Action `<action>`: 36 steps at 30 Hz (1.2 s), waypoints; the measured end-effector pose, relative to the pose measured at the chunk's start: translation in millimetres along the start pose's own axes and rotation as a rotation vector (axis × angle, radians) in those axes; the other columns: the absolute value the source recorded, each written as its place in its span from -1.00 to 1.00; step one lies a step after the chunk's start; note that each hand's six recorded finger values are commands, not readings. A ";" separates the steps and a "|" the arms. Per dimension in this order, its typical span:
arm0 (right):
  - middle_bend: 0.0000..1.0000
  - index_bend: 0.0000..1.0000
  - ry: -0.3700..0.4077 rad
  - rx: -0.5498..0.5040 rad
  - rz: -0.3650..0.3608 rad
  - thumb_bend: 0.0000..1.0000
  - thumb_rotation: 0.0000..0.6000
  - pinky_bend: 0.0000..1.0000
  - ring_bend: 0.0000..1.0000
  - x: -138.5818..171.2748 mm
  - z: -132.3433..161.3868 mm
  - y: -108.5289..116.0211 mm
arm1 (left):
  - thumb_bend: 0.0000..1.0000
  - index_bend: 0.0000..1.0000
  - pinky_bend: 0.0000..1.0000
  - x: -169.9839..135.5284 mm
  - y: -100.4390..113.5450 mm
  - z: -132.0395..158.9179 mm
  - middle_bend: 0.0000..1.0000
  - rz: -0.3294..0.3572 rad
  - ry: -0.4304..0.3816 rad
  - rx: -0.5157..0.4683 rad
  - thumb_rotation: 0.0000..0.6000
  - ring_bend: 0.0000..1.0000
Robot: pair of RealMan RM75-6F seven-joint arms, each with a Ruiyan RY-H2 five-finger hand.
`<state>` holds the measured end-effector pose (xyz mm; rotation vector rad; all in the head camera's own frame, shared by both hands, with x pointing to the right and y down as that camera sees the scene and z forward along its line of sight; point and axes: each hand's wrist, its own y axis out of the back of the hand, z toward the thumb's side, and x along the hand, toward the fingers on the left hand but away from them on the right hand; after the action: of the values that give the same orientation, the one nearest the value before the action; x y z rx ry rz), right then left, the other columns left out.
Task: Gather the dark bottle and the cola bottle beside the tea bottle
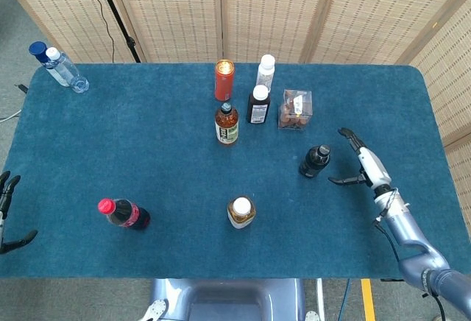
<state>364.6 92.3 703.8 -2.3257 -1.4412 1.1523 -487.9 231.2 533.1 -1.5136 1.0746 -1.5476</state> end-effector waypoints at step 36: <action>0.19 0.16 0.028 -0.080 -0.062 0.18 1.00 0.01 0.20 -18.4 31.1 -31.0 | -0.92 -1.00 -1.00 2.0 4.4 -4.9 -1.00 0.023 0.021 -0.021 1.00 -1.00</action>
<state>317.7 85.8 707.8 -2.3215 -1.5660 1.0604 -493.2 228.0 530.0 -1.4970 1.1196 -1.5441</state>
